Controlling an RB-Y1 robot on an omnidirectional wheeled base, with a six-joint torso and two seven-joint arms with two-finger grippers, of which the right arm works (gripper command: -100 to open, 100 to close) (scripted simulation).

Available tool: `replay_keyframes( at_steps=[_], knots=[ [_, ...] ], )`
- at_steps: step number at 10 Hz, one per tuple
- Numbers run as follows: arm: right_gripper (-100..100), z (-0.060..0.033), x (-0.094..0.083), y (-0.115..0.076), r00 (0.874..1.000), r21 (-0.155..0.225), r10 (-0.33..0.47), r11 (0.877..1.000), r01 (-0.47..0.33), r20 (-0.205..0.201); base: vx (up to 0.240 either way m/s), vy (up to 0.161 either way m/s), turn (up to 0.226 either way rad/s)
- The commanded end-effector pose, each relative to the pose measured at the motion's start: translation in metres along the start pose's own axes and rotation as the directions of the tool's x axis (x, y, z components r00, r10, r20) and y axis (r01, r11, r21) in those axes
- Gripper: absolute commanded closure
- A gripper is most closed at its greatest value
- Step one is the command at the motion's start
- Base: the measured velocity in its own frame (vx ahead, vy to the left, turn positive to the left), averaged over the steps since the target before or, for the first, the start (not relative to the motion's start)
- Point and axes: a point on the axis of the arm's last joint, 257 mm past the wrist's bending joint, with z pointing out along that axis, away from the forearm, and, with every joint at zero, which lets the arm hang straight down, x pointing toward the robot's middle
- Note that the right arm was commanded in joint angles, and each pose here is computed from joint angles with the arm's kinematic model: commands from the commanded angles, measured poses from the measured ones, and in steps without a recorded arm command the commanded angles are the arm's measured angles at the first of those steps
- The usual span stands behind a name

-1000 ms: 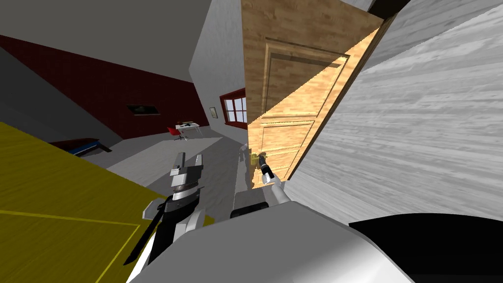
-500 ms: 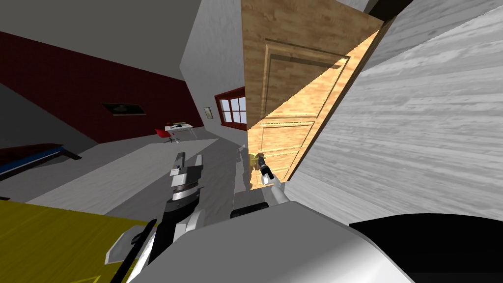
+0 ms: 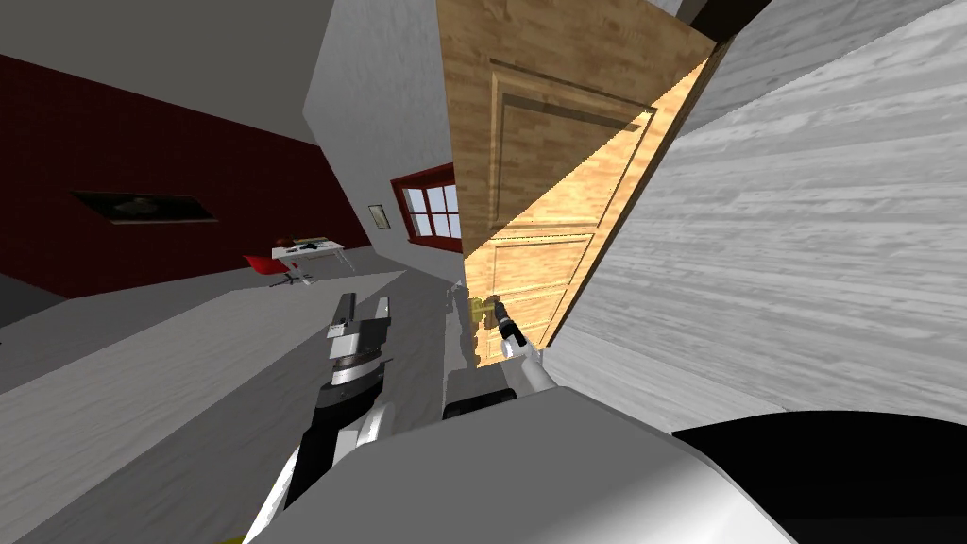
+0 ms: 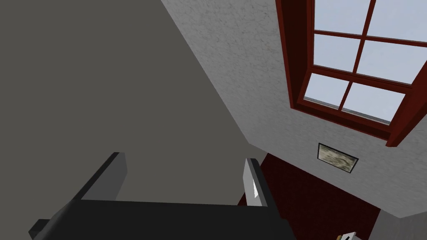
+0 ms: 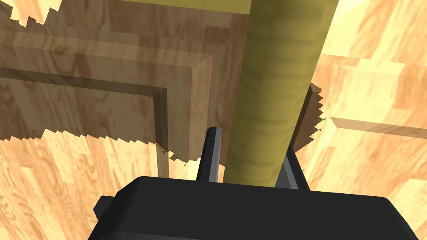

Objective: Push the door open

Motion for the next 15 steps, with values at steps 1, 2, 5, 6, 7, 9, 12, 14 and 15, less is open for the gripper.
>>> replay_keyframes(
  at_steps=[1,2,5,6,7,9,12,14,15],
  knots=[
    [100,-0.0006,-0.003,0.004,1.000,-0.012,-0.018,1.000,0.018,0.000,0.155,0.026,-0.222],
    [100,-0.0018,0.002,0.004,1.000,-0.013,-0.021,1.000,0.020,-0.009,0.134,0.034,-0.131],
    [100,-0.0074,0.023,0.004,0.999,-0.013,-0.025,1.000,0.024,-0.045,0.132,0.028,-0.211],
    [100,-0.0089,0.030,0.004,0.998,-0.013,-0.024,1.000,0.024,-0.055,0.089,0.048,-0.193],
    [100,-0.0106,0.036,0.004,0.998,-0.013,-0.024,1.000,0.023,-0.064,0.081,0.051,-0.183],
    [100,-0.0141,0.049,0.003,0.996,-0.013,-0.020,1.000,0.019,-0.083,0.073,0.051,-0.171],
    [100,-0.0233,0.082,0.004,0.992,-0.011,-0.004,1.000,0.002,-0.127,0.123,0.083,-0.252],
    [100,-0.0286,0.101,0.005,0.989,-0.009,0.010,1.000,-0.012,-0.150,0.093,0.117,-0.248],
    [100,-0.0319,0.112,0.007,0.986,-0.008,0.020,1.000,-0.021,-0.164,0.112,0.144,-0.251]
  ],
)
